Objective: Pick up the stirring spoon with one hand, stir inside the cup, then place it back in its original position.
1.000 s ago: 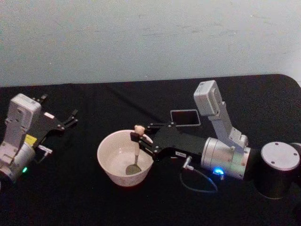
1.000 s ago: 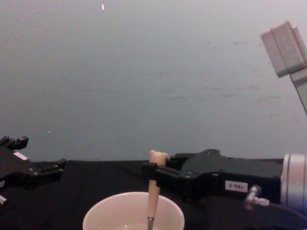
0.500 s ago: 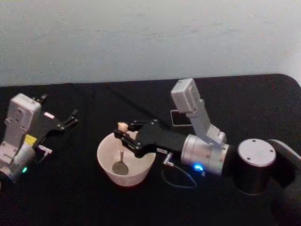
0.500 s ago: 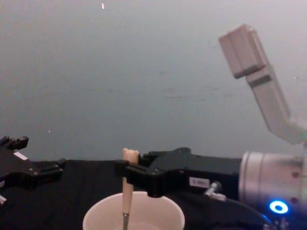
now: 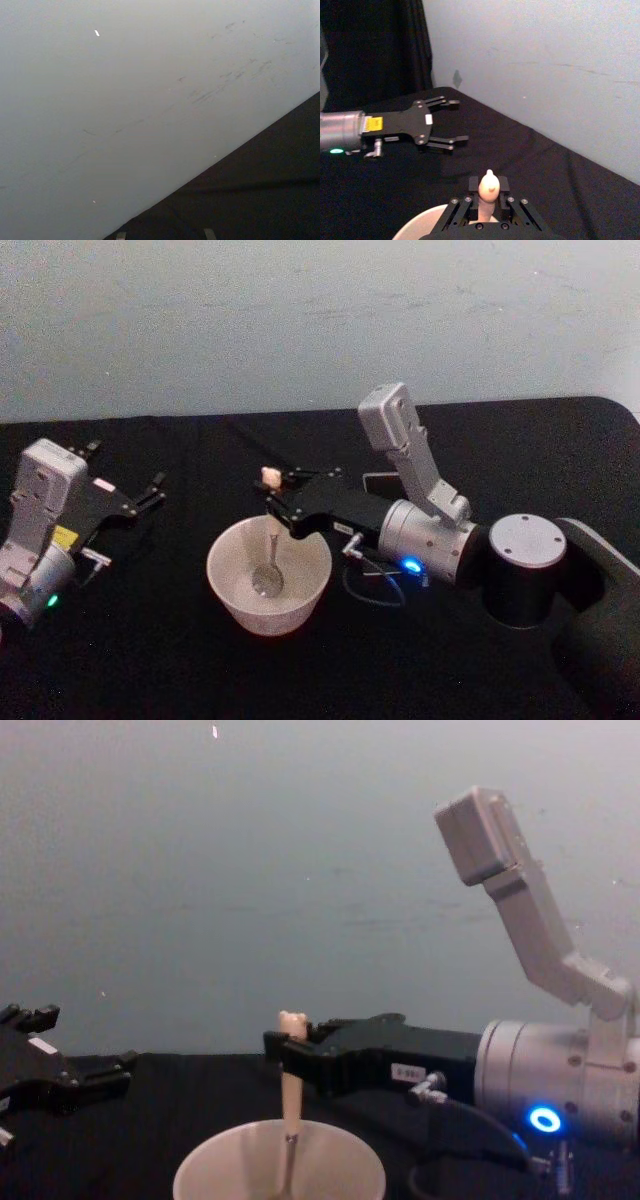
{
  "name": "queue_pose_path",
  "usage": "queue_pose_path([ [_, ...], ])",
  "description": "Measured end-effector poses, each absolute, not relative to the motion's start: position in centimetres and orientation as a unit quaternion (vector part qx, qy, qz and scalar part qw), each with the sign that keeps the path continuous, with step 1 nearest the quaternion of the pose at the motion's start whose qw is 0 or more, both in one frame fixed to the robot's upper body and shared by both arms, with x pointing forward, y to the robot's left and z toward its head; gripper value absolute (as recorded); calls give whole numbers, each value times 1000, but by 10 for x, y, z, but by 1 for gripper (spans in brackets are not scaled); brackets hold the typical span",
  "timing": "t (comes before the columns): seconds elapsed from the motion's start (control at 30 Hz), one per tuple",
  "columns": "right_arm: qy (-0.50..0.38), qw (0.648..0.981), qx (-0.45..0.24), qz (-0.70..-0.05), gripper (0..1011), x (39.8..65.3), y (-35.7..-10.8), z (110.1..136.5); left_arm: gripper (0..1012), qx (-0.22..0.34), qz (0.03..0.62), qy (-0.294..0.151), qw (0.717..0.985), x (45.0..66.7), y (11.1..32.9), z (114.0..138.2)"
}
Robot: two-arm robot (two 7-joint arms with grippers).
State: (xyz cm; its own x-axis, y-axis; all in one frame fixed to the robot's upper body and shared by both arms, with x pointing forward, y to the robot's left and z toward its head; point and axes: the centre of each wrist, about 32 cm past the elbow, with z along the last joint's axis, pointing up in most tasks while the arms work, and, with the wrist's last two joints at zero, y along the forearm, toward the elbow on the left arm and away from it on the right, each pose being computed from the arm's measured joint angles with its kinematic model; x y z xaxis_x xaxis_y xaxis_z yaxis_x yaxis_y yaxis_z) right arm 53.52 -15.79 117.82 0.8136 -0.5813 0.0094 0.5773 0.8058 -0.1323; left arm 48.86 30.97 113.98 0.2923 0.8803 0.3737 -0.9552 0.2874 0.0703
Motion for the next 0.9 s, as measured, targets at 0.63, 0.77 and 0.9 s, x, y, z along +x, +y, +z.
queue_pose_path([
  [0.63,17,952,-61,-300,218,514,-195,1189,1001,141,580,-132,791,489,310,1140],
  [0.77,20,954,-58,-295,218,508,-200,1192,1001,141,580,-132,791,489,310,1140],
  [0.9,23,956,-56,-286,218,502,-204,1196,1001,142,580,-132,791,489,310,1140],
])
